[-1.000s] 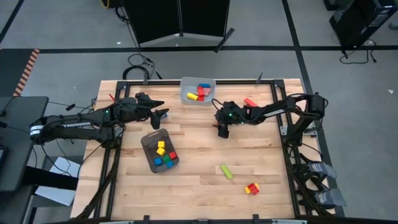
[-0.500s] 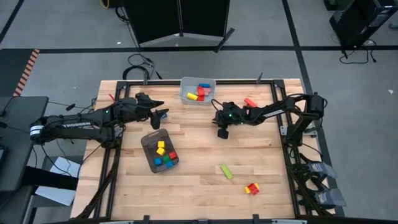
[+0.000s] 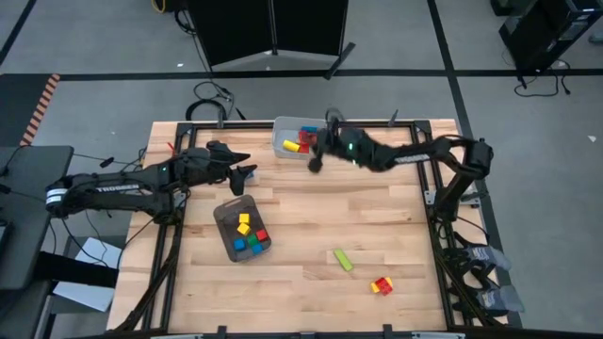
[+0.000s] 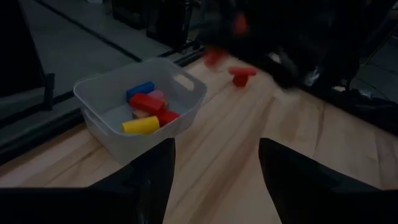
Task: Sort blocks by size
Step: Put the orange rectangular block into the gray bin, then put the green rectangular block into the gray bin
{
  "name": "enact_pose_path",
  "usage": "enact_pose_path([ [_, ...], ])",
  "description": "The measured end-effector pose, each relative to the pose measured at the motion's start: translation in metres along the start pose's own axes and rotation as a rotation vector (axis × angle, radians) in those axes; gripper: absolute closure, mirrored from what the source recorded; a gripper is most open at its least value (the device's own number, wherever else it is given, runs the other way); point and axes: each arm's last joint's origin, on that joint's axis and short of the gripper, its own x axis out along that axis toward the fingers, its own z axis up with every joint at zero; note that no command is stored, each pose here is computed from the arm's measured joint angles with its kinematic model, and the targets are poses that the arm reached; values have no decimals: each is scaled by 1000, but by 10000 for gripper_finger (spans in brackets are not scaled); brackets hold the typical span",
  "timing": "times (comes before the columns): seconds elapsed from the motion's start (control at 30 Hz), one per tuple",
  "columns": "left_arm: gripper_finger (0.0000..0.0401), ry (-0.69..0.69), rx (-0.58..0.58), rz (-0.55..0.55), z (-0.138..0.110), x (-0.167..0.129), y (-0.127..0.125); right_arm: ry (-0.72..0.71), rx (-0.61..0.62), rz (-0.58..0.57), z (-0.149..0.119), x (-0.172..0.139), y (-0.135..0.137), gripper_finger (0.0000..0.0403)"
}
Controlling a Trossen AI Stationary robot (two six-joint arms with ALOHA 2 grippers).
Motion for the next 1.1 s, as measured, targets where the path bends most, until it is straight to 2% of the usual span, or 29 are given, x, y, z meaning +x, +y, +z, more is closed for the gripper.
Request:
enact_pose_path([
  [0.1,162,20,-8,21,-3,4,0,-16,29,-59,9,10,-26,349],
  [0.27,162,39,-7,53,-6,13,1,17,93,-92,-2,31,-52,338],
  [0.43,162,49,-19,57,-8,17,0,21,96,-99,-12,41,-58,223],
  [0.6,162,74,-21,39,-11,22,-2,-62,69,-93,8,31,-60,133],
  [0.7,162,94,7,-12,-13,25,-5,-130,59,-60,30,10,-56,114],
  [0.8,162,113,59,-117,-16,30,-13,-201,35,-19,50,-22,-43,113],
  [0.97,162,113,260,-289,-21,48,-45,-293,32,45,67,-88,-20,127],
  [1.1,162,145,430,-382,-21,73,-82,-342,88,85,61,-135,-4,136],
])
